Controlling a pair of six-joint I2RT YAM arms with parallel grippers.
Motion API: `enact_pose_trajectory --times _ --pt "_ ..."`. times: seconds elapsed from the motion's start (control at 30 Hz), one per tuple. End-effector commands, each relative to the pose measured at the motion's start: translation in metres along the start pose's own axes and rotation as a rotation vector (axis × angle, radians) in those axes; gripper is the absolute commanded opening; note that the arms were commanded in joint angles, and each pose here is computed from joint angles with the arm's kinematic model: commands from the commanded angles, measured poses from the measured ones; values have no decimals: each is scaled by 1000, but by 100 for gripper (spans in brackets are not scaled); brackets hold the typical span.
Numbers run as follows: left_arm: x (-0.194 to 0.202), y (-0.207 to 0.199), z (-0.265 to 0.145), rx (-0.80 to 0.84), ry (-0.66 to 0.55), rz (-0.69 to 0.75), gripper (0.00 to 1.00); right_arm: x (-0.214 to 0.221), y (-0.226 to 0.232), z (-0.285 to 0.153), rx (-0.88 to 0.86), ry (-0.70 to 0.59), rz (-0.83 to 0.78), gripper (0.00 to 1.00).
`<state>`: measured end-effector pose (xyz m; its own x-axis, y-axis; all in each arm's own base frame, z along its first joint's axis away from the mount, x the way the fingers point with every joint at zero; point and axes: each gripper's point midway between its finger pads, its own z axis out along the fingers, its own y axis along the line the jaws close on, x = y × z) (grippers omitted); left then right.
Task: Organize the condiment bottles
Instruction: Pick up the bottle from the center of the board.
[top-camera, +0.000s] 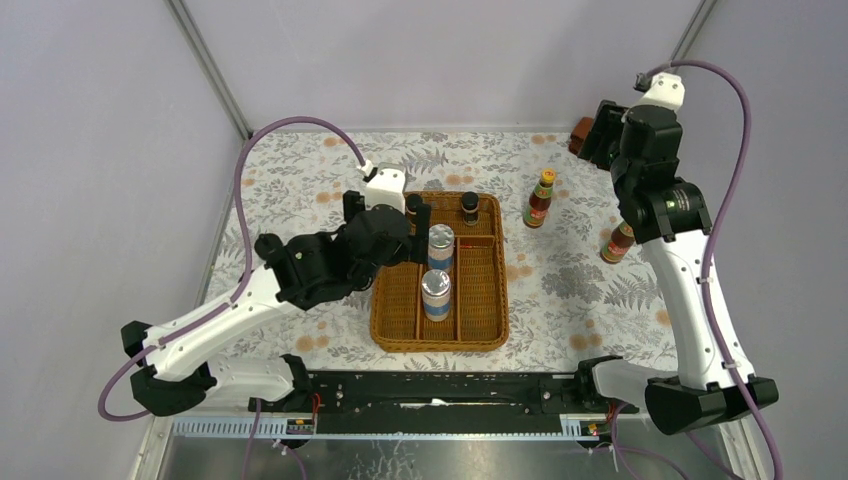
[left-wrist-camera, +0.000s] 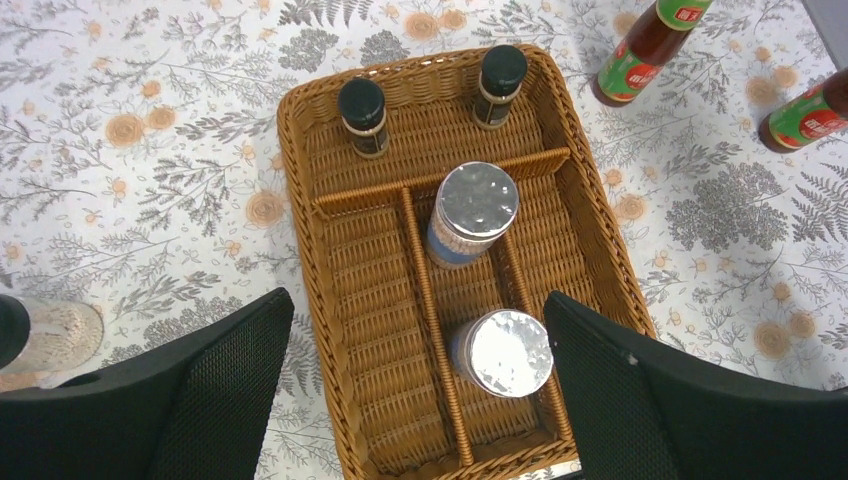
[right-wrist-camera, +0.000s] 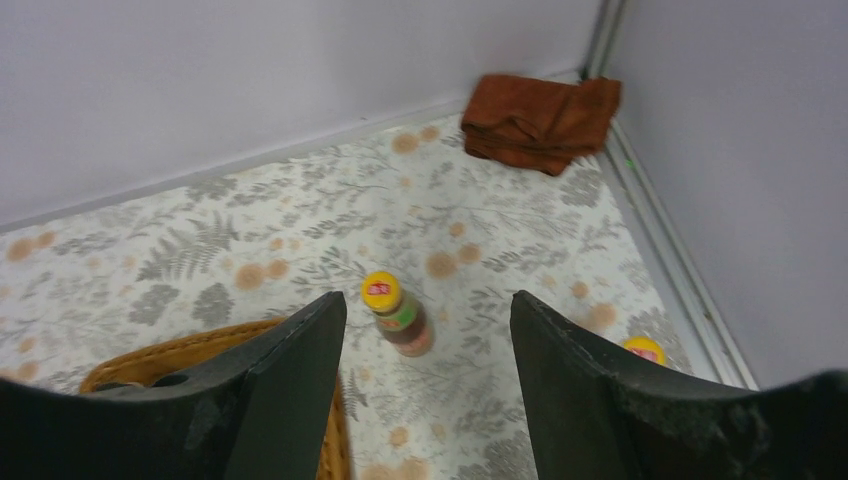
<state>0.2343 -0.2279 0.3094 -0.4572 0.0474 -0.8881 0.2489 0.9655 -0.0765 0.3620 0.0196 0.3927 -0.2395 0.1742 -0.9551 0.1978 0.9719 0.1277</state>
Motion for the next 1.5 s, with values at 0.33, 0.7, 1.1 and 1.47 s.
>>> enact_pose_trajectory --times 0.33,0.7,1.1,1.47 --pt "12 1 4 67 21 -96 99 64 -86 -43 367 58 13 71" --pt "17 18 7 75 41 -94 99 112 -99 -33 444 132 56 75" --pt "16 25 12 83 48 -78 99 136 -122 -20 527 172 125 81" --pt "15 33 21 80 55 -84 99 156 -144 6 551 191 195 80"
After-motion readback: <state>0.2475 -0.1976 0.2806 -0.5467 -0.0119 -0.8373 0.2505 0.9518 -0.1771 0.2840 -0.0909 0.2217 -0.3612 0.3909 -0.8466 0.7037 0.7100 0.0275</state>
